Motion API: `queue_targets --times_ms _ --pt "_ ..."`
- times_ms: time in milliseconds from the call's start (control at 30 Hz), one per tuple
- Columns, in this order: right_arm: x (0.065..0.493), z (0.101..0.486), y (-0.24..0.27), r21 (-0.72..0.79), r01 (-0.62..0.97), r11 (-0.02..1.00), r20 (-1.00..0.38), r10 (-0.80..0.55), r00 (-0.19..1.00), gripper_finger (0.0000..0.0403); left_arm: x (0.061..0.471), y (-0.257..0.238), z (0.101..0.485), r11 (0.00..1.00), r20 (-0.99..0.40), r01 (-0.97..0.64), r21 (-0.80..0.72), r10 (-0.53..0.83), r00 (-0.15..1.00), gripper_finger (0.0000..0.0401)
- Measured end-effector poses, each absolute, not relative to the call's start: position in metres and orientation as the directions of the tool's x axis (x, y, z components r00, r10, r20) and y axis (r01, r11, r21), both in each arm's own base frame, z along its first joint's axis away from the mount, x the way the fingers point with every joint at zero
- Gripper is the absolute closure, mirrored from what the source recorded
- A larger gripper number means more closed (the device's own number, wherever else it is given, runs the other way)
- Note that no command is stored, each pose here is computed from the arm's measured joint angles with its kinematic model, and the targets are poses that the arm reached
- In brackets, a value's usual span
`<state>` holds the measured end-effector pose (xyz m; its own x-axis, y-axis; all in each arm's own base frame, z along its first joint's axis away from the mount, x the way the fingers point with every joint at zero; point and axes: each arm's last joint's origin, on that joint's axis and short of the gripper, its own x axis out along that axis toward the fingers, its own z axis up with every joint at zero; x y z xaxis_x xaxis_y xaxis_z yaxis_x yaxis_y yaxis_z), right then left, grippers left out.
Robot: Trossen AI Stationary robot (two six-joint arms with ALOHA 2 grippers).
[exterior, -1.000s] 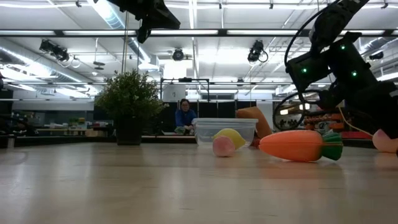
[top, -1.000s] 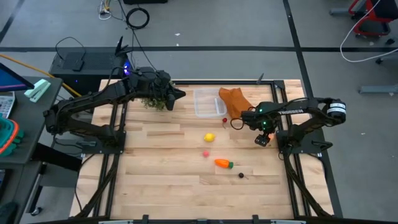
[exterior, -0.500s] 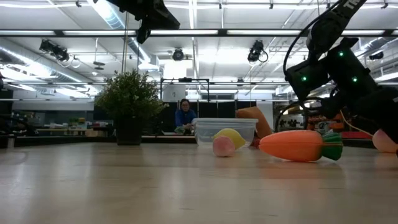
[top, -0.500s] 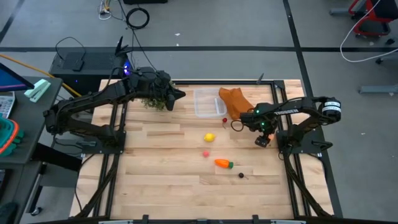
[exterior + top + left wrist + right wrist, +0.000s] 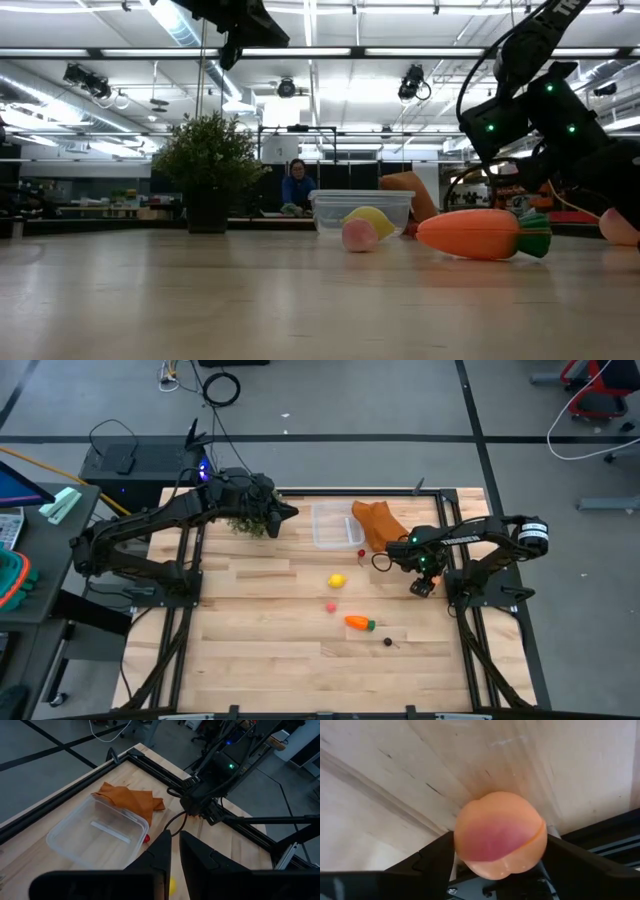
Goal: Pick and placing Produce into tupperware
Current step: Put the big peach into the transparent bin
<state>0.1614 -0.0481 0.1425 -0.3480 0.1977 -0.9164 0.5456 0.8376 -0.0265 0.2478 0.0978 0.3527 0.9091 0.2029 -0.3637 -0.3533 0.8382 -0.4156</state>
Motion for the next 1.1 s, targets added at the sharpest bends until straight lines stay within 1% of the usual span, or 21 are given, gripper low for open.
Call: queue_targets --times_ms 300,400,567,833,1100 --pt "0.161 0.143 -0.048 -0.027 0.548 0.836 -0.916 0.198 -0.348 0.0196 0.248 0.098 0.353 0.838 -0.364 -0.353 -0.415 0.203 0.909 0.0364" --pt "0.161 0.143 -0.048 -0.027 0.549 0.835 -0.917 0.198 -0.346 0.0198 0.248 0.098 0.353 0.839 -0.364 -0.353 -0.414 0.203 0.909 0.0362" --pt "0.163 0.151 -0.049 -0.022 0.554 0.832 -0.929 0.188 -0.319 0.019 0.248 0.098 0.353 0.839 -0.364 -0.353 -0.414 0.203 0.909 0.0358" --pt "0.167 0.182 -0.05 -0.011 0.575 0.818 -0.951 0.169 -0.258 0.0192 0.248 0.098 0.353 0.839 -0.364 -0.353 -0.414 0.203 0.909 0.036" --pt "0.185 0.236 -0.056 0.038 0.586 0.809 -0.987 0.121 -0.103 0.0191 0.248 0.098 0.353 0.839 -0.364 -0.353 -0.414 0.203 0.909 0.0361"
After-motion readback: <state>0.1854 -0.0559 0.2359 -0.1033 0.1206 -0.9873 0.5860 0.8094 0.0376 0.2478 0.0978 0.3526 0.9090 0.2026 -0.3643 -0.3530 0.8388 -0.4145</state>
